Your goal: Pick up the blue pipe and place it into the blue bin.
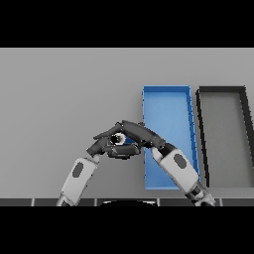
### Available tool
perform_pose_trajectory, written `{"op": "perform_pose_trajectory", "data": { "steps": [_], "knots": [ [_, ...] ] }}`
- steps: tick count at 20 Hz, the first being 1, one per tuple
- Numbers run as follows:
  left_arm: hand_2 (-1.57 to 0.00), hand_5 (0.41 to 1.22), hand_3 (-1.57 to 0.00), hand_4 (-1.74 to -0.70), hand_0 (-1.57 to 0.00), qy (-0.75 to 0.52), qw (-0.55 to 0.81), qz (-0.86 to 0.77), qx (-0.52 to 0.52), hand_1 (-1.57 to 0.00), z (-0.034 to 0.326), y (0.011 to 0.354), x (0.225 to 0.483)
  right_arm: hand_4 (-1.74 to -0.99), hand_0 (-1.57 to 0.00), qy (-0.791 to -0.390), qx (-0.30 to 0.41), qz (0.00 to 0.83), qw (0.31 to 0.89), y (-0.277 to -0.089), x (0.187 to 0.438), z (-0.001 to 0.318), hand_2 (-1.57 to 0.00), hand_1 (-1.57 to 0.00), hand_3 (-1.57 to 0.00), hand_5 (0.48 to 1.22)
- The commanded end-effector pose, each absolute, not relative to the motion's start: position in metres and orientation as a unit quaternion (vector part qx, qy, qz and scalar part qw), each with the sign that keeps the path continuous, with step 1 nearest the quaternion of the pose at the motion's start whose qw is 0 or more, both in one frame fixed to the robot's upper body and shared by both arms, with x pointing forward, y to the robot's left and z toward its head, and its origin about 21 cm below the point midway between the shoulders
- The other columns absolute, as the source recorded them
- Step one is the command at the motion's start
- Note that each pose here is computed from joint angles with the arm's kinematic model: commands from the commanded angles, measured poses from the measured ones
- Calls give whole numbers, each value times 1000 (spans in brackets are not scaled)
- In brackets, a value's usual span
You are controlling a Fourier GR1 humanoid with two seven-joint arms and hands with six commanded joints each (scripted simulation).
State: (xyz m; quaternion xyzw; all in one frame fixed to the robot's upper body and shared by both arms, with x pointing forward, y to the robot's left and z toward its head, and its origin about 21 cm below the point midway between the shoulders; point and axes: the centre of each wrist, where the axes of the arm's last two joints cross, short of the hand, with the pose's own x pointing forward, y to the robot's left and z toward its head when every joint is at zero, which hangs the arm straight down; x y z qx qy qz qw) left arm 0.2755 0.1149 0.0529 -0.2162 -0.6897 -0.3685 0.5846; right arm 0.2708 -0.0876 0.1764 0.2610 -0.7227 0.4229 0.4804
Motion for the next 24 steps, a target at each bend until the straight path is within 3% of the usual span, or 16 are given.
{"op": "perform_pose_trajectory", "data": {
  "steps": [1,6,9,15,19,22,24],
  "knots": [
    [-88,603,-79,-969,-100,-684,592,-366,-218,-91,50,116,273,-1740,-1570,-720,265,421,484,-89,274,176,-1570,-1570,-1569,1219],
    [-28,484,-25,-928,-32,-684,594,-372,-200,-29,44,120,271,-1741,-1571,-714,315,380,497,-91,276,180,-1571,-1571,-1570,1220],
    [-14,470,-12,-913,-16,-679,599,-375,-197,-14,46,116,274,-1741,-1571,-708,337,354,509,-92,281,210,-1571,-1571,-1571,1221],
    [-3,437,-3,-906,-3,-669,610,-378,-194,-3,45,117,277,-1741,-1571,-740,379,320,455,-113,303,288,-1571,-1571,-1571,1221],
    [-1,430,0,-898,-1,-667,613,-379,-190,-1,46,118,274,-1741,-1571,-801,291,250,460,-142,321,328,-1571,-1571,-1571,1221],
    [0,421,0,-890,0,-669,611,-380,-187,0,47,121,276,-1741,-1571,-804,249,210,498,-164,345,334,-1571,-1571,-1571,1221],
    [0,412,1,-886,0,-674,606,-381,-185,0,46,124,276,-1741,-1571,-806,209,192,519,-189,359,327,-1571,-1571,-1571,1221]
  ]
}}
